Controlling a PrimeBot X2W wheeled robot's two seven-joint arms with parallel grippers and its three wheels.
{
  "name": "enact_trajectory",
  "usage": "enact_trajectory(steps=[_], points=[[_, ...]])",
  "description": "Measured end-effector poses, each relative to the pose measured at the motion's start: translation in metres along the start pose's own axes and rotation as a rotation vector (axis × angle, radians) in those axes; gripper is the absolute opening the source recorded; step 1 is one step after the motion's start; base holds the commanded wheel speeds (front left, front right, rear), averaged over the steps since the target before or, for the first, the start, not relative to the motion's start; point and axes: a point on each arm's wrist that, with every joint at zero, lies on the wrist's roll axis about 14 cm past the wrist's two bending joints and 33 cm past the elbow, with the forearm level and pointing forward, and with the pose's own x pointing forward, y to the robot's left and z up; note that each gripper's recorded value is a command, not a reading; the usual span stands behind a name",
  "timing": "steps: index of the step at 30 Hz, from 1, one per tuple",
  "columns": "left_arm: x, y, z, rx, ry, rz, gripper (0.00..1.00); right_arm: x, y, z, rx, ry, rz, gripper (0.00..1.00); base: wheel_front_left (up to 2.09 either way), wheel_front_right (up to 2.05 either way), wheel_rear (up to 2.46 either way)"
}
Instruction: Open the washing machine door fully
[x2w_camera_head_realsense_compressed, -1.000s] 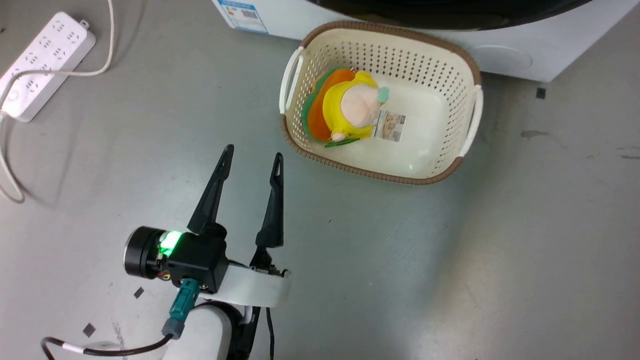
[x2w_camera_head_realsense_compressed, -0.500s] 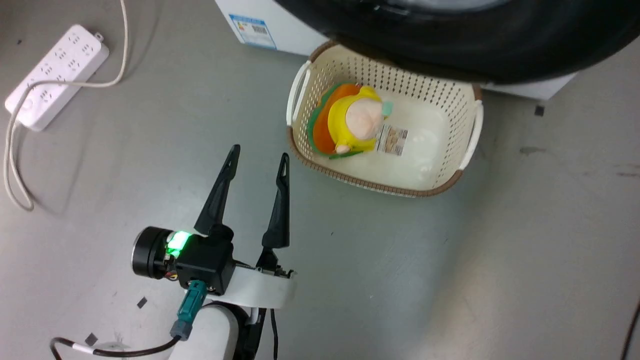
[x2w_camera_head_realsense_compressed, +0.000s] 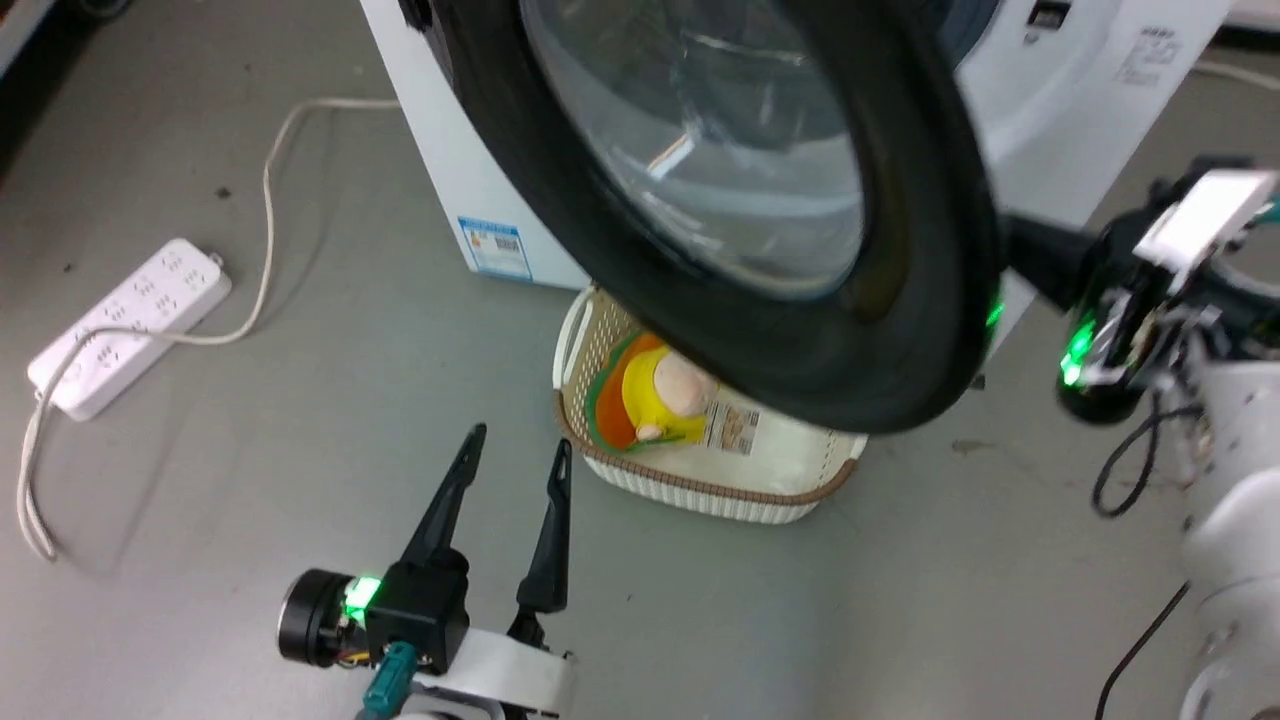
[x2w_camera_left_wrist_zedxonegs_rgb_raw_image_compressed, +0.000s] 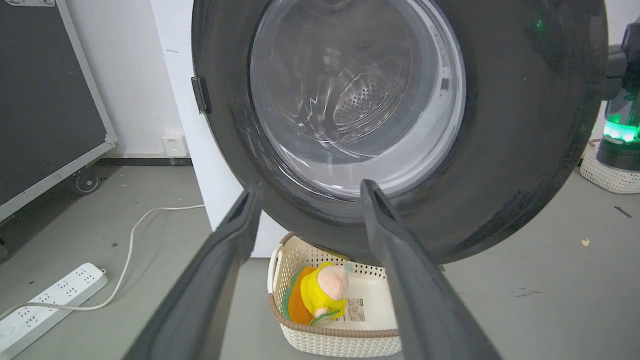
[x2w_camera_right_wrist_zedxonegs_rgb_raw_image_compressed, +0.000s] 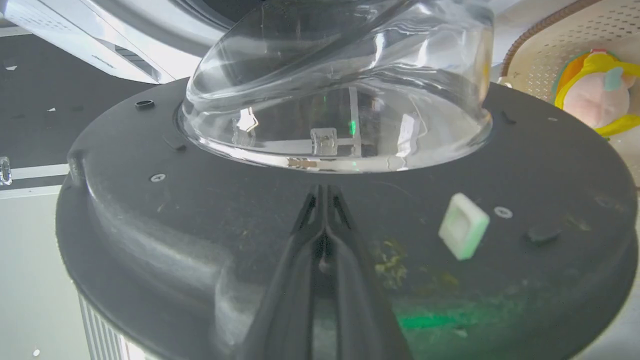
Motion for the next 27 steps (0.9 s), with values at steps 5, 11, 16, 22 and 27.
enact_trajectory(steps=[5,11,16,22,27], points=[[-0.016,-0.006,0.007,-0.008,-0.013,-0.017,1.00,-0.009,-0.003,-0.044,-0.018,0.083,0.006,0.00,0.00,0.00,0.00],[-0.036,-0.013,0.009,-0.029,-0.009,-0.036,1.00,-0.008,-0.002,-0.108,0.003,0.255,0.064,0.00,0.00,0.00,0.00],[-0.048,-0.013,0.005,-0.047,0.009,-0.024,1.00,0.005,-0.010,-0.165,0.024,0.361,0.086,0.00,0.00,0.00,0.00],[-0.050,-0.009,0.004,-0.046,0.011,-0.010,1.00,0.016,-0.010,-0.191,0.023,0.366,0.100,0.00,0.00,0.00,0.00],[-0.049,-0.002,0.008,-0.048,-0.003,0.011,1.00,0.016,0.001,-0.171,-0.053,0.231,0.108,1.00,0.00,0.00,0.00]])
